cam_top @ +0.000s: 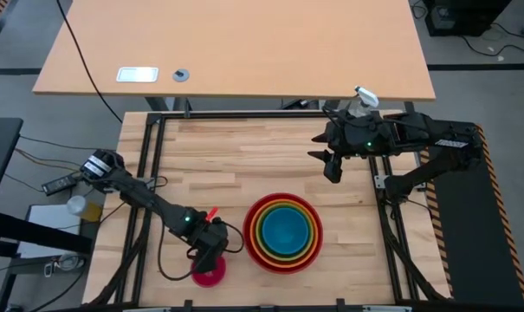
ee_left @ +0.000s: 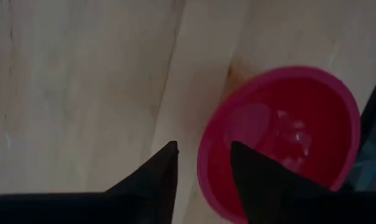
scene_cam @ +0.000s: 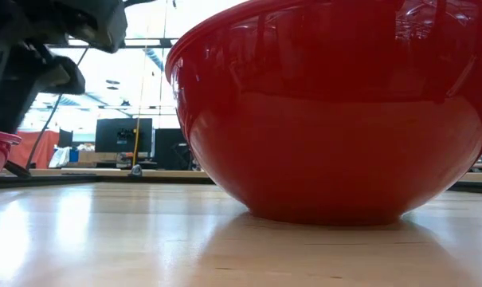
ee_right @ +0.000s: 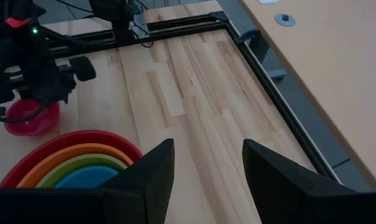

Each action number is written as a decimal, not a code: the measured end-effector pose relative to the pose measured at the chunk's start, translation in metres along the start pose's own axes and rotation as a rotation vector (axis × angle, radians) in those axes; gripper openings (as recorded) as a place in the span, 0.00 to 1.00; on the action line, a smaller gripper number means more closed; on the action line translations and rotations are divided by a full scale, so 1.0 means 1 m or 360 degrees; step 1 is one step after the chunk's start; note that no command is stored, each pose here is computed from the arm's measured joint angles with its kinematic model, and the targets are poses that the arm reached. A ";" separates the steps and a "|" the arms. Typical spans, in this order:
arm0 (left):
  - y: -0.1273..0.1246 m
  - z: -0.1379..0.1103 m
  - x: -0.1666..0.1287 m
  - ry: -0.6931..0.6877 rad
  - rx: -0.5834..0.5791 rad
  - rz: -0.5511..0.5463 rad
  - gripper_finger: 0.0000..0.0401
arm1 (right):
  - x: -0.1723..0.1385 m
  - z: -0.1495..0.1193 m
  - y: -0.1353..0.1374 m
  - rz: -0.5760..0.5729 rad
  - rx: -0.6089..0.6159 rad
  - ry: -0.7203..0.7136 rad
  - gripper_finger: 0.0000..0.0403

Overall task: Nest bowls inside each other
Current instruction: Stack the pink bowl on top of the blue bowl

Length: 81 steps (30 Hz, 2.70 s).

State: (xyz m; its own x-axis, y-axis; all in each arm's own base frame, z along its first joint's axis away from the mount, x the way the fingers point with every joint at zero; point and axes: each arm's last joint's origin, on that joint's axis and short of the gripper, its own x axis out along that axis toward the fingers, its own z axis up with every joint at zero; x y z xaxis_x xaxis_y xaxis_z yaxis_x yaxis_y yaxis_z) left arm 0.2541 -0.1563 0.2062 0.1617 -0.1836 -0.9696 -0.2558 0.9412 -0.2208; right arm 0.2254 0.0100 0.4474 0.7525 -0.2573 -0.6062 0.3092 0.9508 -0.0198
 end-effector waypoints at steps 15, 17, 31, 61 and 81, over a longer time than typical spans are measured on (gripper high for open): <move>0.011 -0.007 0.018 0.0026 -0.0046 0.0024 0.45 | -0.001 0.000 0.001 -0.0058 -0.0009 -0.0018 0.49; 0.011 -0.007 0.018 0.0025 -0.0040 0.0022 0.41 | -0.001 0.000 0.001 -0.0058 -0.0009 -0.0018 0.49; 0.006 -0.006 0.018 -0.0019 -0.0011 -0.0032 0.12 | -0.001 0.001 0.001 -0.0061 -0.0008 -0.0029 0.49; -0.014 0.054 -0.045 -0.0425 0.0203 -0.0302 0.00 | -0.001 0.001 0.001 -0.0060 -0.0054 -0.0028 0.49; 0.008 0.048 -0.018 -0.0132 -0.0095 0.0079 0.33 | -0.001 0.000 0.001 -0.0056 -0.0067 -0.0025 0.49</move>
State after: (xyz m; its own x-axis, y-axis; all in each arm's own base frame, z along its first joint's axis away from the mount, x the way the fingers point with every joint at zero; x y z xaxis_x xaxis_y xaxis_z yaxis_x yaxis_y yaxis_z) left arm 0.2952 -0.1316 0.2270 0.2250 -0.1109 -0.9680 -0.3216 0.9294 -0.1812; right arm 0.2257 0.0114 0.4480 0.7510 -0.2929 -0.5918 0.3110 0.9475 -0.0744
